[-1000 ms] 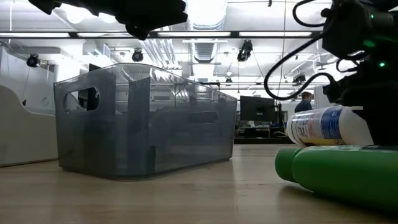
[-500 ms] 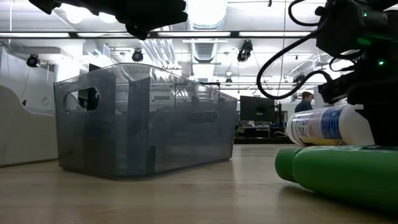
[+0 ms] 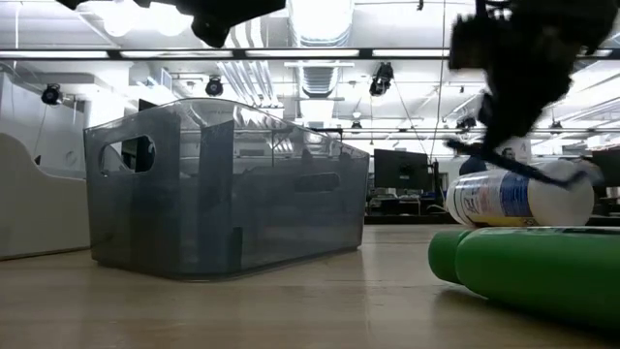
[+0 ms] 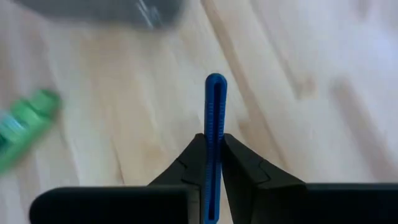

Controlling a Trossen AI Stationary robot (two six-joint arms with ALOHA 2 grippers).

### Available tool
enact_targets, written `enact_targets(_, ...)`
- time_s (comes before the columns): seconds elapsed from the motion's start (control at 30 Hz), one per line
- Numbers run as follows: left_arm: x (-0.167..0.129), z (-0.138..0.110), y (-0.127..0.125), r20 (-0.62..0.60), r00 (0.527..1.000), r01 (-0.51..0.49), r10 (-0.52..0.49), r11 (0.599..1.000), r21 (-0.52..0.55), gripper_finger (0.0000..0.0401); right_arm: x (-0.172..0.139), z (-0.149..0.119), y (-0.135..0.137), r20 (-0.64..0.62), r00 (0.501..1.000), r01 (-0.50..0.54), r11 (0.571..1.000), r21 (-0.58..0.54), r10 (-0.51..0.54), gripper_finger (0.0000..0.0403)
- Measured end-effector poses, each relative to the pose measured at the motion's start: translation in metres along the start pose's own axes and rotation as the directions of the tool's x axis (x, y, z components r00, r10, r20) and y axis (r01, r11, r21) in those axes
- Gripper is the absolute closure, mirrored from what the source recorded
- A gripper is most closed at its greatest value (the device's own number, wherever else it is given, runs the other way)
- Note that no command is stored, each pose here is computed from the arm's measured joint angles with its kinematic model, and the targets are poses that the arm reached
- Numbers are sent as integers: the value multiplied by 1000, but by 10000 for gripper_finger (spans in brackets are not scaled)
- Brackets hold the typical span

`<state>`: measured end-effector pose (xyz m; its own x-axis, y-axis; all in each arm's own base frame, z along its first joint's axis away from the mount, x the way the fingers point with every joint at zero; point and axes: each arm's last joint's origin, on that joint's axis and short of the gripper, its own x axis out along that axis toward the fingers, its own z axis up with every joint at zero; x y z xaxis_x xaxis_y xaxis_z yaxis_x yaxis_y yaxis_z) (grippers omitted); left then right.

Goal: Pick & Place Travel size toiletries
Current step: Put the blue razor into the gray bin

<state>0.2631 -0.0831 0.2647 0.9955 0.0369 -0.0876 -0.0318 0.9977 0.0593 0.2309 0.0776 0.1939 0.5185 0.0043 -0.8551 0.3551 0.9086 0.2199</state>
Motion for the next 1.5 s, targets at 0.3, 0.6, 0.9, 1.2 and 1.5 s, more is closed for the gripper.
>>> enact_targets(0.3, 2, 3, -1, 37, 999, 23, -21, 998, -57, 224, -38, 41, 20, 529, 831, -59, 973, -224, 172, 375)
enact_targets(0.6, 19, 0, -6, 186, 983, 24, -2, 993, -118, 224, -53, 62, 35, 725, 619, -18, 928, -371, 302, 374)
enact_targets(0.9, 52, -7, -7, 173, 984, -12, 32, 993, -116, 224, -55, 66, 39, 742, 569, -44, 914, -403, 355, 374)
enact_targets(1.2, 86, -3, -11, 175, 983, -37, 53, 995, -95, 224, -58, 68, 40, 750, 546, -37, 906, -423, 372, 374)
enact_targets(1.5, 93, -4, -10, 155, 986, -46, 60, 995, -92, 248, -58, 68, 40, 751, 544, -22, 901, -433, 375, 374)
